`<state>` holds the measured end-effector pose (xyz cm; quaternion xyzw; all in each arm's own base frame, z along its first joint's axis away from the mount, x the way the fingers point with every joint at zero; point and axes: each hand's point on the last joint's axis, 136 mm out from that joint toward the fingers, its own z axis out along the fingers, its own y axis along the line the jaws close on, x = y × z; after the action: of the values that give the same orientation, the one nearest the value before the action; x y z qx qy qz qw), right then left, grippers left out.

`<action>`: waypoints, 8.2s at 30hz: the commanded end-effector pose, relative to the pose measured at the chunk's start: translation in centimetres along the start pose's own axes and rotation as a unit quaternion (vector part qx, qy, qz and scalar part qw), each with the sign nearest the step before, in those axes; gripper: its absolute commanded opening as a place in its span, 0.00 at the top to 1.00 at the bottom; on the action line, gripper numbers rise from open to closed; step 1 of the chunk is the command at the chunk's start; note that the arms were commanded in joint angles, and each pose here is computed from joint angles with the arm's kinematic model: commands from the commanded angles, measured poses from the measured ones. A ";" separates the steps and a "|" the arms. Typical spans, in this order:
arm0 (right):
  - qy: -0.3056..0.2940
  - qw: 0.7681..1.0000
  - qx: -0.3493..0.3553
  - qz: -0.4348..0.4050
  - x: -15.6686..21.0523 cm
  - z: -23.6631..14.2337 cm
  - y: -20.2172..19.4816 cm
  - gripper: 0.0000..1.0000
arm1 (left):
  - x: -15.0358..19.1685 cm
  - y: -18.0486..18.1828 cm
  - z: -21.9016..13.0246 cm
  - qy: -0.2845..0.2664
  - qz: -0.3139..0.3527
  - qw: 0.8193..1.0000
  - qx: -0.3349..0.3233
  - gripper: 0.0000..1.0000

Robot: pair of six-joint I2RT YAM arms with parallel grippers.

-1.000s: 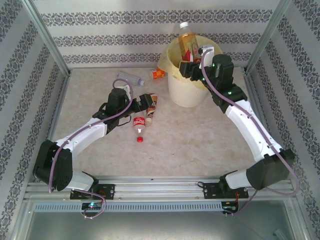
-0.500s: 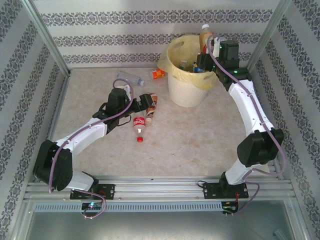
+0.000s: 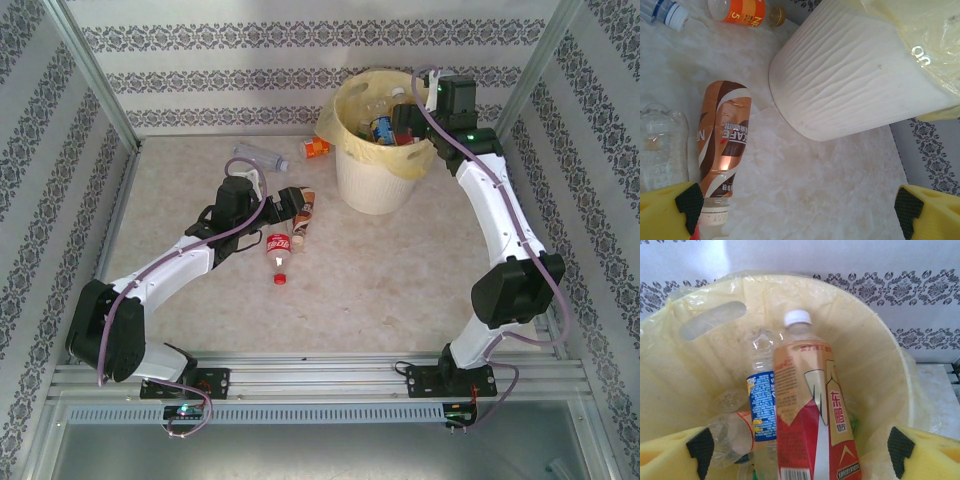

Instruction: Put the plastic bottles in the bin

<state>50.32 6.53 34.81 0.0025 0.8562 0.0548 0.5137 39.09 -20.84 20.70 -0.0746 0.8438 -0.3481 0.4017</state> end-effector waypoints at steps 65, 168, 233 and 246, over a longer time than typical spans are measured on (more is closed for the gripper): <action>-0.091 0.978 -0.177 0.062 8.2 -15.1 6.9 0.02 | -3.1 2.0 13.4 0.069 0.128 0.973 -0.180 0.42; -0.106 0.961 -0.249 0.060 -4.3 -5.0 10.5 0.51 | -9.7 -2.9 -9.6 -0.200 -0.006 0.978 -0.052 0.00; -0.127 0.940 -0.314 0.042 5.0 -18.0 12.7 0.02 | -12.6 18.6 7.8 -0.101 -0.153 0.882 -0.434 0.00; -0.125 0.951 -0.280 0.049 6.4 -19.2 11.1 0.02 | -15.2 23.5 14.4 -0.104 -0.146 0.881 -0.438 0.00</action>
<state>30.12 16.49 39.38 -0.0920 0.7323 0.3283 0.5894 63.42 -6.52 8.71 -0.4038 0.8405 -0.0154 0.3609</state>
